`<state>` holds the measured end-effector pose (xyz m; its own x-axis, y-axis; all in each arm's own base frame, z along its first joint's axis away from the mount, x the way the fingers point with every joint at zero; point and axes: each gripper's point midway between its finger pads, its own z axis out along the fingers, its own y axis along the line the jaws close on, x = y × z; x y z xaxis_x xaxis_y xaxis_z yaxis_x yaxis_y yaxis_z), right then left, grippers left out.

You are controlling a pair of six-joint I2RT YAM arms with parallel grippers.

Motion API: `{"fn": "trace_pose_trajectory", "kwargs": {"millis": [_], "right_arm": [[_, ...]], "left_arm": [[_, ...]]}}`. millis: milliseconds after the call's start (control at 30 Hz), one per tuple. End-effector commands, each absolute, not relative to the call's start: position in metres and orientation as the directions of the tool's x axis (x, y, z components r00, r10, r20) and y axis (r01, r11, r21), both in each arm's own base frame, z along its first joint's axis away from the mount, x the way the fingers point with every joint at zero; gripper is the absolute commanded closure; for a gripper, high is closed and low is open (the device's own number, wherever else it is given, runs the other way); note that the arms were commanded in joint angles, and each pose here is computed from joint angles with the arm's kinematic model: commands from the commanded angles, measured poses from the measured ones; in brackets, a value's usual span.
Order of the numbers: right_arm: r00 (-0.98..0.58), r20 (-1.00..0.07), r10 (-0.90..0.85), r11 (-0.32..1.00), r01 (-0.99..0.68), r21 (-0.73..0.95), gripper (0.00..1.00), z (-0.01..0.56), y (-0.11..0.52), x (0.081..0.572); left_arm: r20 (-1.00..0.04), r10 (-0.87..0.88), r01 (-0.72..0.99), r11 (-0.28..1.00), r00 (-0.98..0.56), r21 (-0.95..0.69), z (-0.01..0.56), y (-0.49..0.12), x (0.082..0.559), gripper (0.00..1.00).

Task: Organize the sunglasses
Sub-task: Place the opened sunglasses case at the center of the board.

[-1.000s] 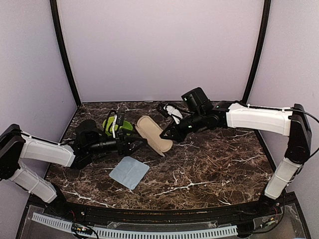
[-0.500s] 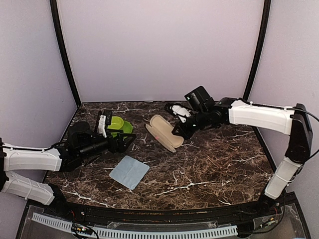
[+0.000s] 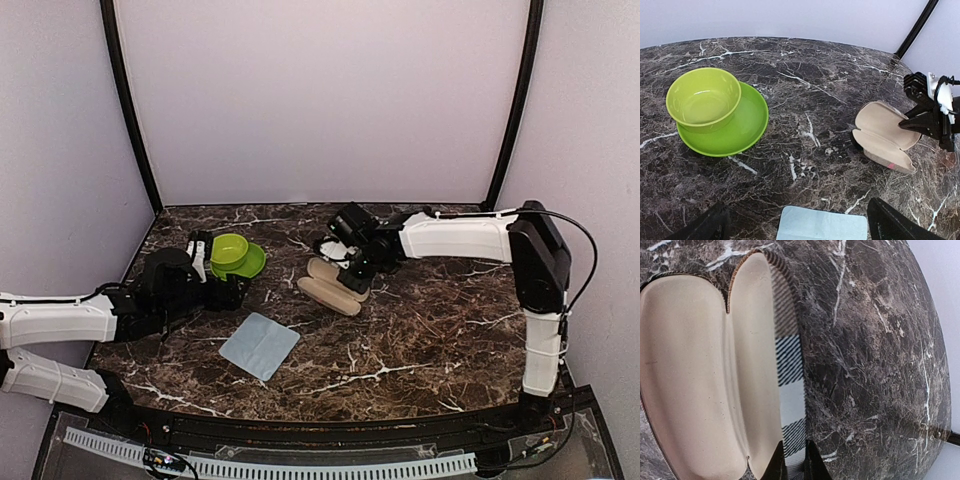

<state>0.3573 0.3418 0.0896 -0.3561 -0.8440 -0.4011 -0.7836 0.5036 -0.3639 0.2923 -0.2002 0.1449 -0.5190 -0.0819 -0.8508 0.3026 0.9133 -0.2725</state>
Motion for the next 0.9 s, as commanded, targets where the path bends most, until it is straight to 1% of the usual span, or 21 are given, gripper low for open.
{"fn": "trace_pose_trajectory", "kwargs": {"millis": [0, 200, 267, 367, 433, 567, 700, 867], "right_arm": [[-0.293, -0.385, -0.875, 0.460, -0.752, -0.472, 0.91, 0.100, 0.359, 0.366], [-0.254, -0.303, -0.919, 0.387, -0.731, -0.562, 0.89, 0.084, 0.369, 0.359], [-0.242, -0.294, -0.925, 0.374, -0.722, -0.581, 0.87, 0.081, 0.372, 0.357], [-0.228, -0.289, -0.930, 0.361, -0.721, -0.592, 0.80, 0.078, 0.376, 0.355], [-0.222, -0.291, -0.930, 0.358, -0.721, -0.593, 0.72, 0.078, 0.378, 0.353], [-0.215, -0.300, -0.929, 0.359, -0.720, -0.594, 0.60, 0.081, 0.381, 0.350], [-0.217, -0.327, -0.920, 0.377, -0.717, -0.586, 0.53, 0.087, 0.383, 0.350], [-0.212, -0.371, -0.904, 0.401, -0.721, -0.565, 0.48, 0.099, 0.387, 0.347]], "left_arm": [[-0.843, -0.104, 0.255, 0.927, -0.527, -0.273, 0.141, -0.188, 0.288, 0.03], [-0.836, -0.103, 0.241, 0.932, -0.538, -0.269, 0.132, -0.184, 0.285, 0.03], [-0.837, -0.103, 0.242, 0.932, -0.537, -0.270, 0.130, -0.184, 0.284, 0.03], [-0.836, -0.103, 0.245, 0.931, -0.538, -0.272, 0.128, -0.184, 0.284, 0.03], [-0.835, -0.100, 0.246, 0.931, -0.542, -0.271, 0.126, -0.185, 0.284, 0.03], [-0.826, -0.090, 0.245, 0.932, -0.557, -0.267, 0.119, -0.185, 0.284, 0.03], [-0.815, -0.086, 0.245, 0.931, -0.573, -0.271, 0.111, -0.187, 0.282, 0.04], [-0.801, -0.082, 0.242, 0.931, -0.593, -0.274, 0.102, -0.188, 0.281, 0.04]]}}
